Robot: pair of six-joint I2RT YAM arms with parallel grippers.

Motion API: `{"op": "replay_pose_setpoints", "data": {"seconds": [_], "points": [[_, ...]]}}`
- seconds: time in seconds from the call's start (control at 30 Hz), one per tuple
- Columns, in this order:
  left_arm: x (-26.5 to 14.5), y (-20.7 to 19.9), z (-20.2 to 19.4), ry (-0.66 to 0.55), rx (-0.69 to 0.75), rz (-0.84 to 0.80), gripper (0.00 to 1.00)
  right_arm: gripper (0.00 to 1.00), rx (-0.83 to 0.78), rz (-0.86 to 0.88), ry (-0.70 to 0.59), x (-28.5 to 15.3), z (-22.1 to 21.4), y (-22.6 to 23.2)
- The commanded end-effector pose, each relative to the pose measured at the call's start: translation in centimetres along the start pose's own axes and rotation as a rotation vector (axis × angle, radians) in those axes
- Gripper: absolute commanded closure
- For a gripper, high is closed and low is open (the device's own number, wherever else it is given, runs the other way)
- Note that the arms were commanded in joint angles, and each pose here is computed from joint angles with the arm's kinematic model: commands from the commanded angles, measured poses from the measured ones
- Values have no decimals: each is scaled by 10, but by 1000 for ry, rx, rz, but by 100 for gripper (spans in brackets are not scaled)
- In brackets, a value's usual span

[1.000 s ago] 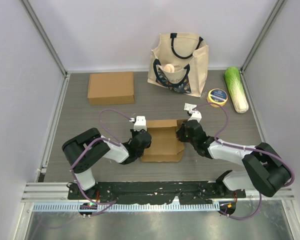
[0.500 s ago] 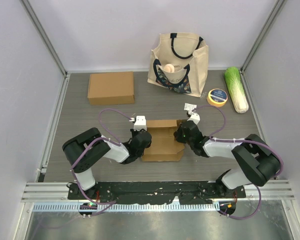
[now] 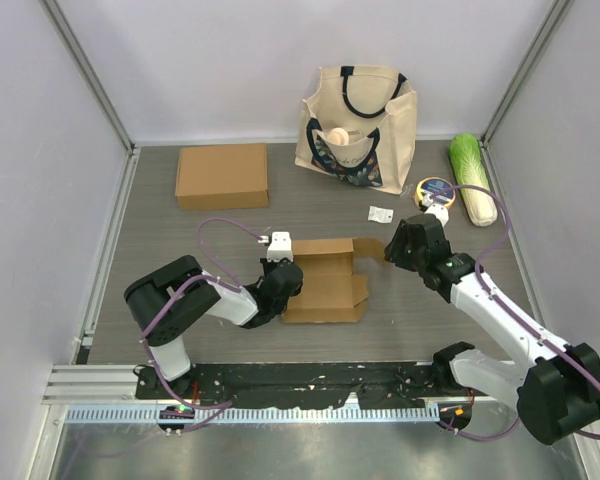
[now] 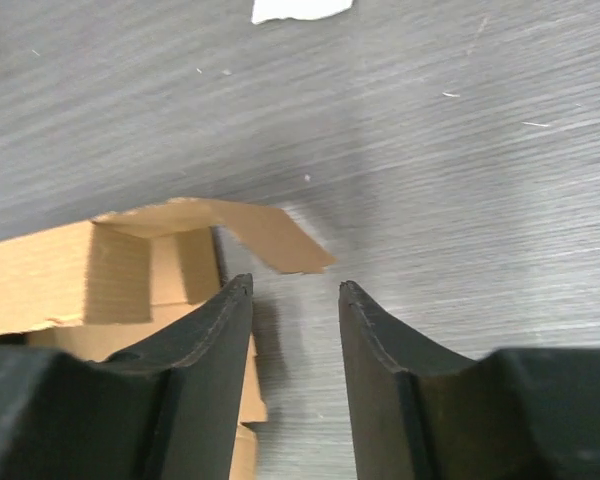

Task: Fold the paper box

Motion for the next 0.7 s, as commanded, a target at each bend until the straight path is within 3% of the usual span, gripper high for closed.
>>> {"op": "replay_pose_setpoints", "data": {"seconds": [0.0,0.13,0.3,0.37,0.53,0.57,0.67], "points": [[-7,14,-19,70,62,21,100,48,-123,0,105,-4,-8,-8],[-7,15,-19,70,65,23,100,45,-183,33,164,11,-15,-2],[-6,14,-19,73,66,19,100,49,-262,72,117,31,-6,6],[-7,13,-18,78,74,11,100,61,-272,103,101,37,-7,11],[-10,15,-13,64,83,10,100,77,-256,163,52,44,-9,20],[-9,16,-13,58,86,13,100,86,-257,163,55,45,-12,20],[-8,21,-10,38,108,53,100,99,-256,182,58,42,-16,30]]}}
Point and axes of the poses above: each gripper's point midway between its finger pads, its own x axis out along the fingers, its own y axis along the line the jaws close on, z = x × y, the point moved 4 cm from there along -x, back along the fingers
